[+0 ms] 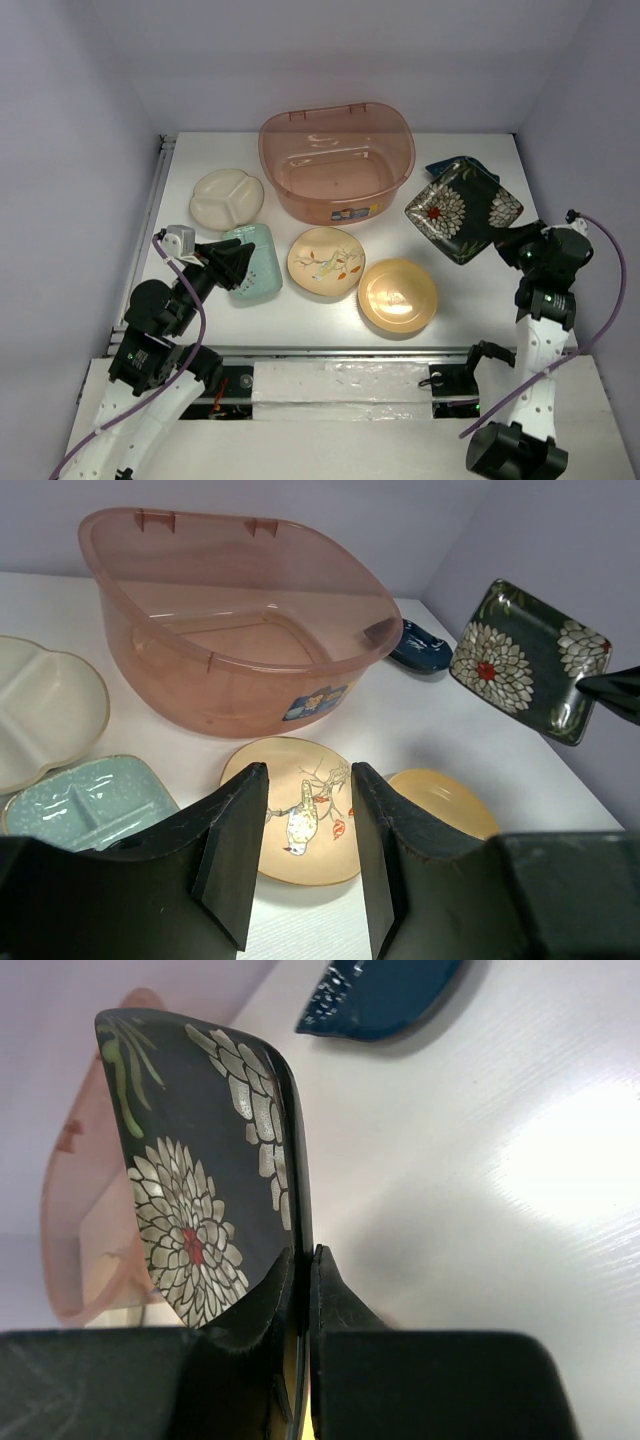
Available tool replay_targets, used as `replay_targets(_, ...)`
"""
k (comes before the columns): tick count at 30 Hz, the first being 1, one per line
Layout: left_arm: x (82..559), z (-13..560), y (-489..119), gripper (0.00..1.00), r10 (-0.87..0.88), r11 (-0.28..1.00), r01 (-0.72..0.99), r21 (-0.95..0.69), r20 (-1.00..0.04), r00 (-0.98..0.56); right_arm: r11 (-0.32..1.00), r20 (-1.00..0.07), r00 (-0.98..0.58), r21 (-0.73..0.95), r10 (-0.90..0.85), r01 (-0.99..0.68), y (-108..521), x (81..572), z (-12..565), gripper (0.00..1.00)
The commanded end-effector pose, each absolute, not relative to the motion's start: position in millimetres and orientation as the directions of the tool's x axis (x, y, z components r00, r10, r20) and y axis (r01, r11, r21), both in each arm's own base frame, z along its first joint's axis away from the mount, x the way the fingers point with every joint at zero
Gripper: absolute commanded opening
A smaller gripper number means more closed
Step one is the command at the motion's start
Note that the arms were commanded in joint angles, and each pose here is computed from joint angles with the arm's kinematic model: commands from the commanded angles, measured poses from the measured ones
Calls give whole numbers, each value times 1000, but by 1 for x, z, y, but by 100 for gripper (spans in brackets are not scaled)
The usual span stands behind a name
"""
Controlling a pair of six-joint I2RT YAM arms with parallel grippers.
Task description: Place the plates into the plastic bin on the countertop
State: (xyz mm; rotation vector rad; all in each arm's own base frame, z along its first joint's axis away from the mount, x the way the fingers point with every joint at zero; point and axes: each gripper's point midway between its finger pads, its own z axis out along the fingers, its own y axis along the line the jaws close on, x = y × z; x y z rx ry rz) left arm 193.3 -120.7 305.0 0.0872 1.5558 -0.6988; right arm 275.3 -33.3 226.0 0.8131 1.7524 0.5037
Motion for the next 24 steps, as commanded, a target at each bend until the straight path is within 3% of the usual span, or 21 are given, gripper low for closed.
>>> replay_targets(1,193,321,-120,35,-364,804,470,-363,-927,-93,723,-722,-43,688,691,63,-17,267,319,0)
replay_targets(7,195,320,-120,35,-361,806,467,-362,-928,-96,719,-726,-26,686,688,-113,10,252,375,0)
replay_targets(12,197,319,-121,35,-360,808,463,-364,-927,-100,659,-684,-62,720,727,-218,21,270,400,0)
replay_targets(19,201,315,-120,35,-355,817,446,-365,-928,-110,602,-668,-124,724,734,-336,73,339,450,0)
replay_targets(24,204,312,-119,35,-351,824,431,-367,-929,-121,587,-655,-212,749,725,-307,101,419,442,0)
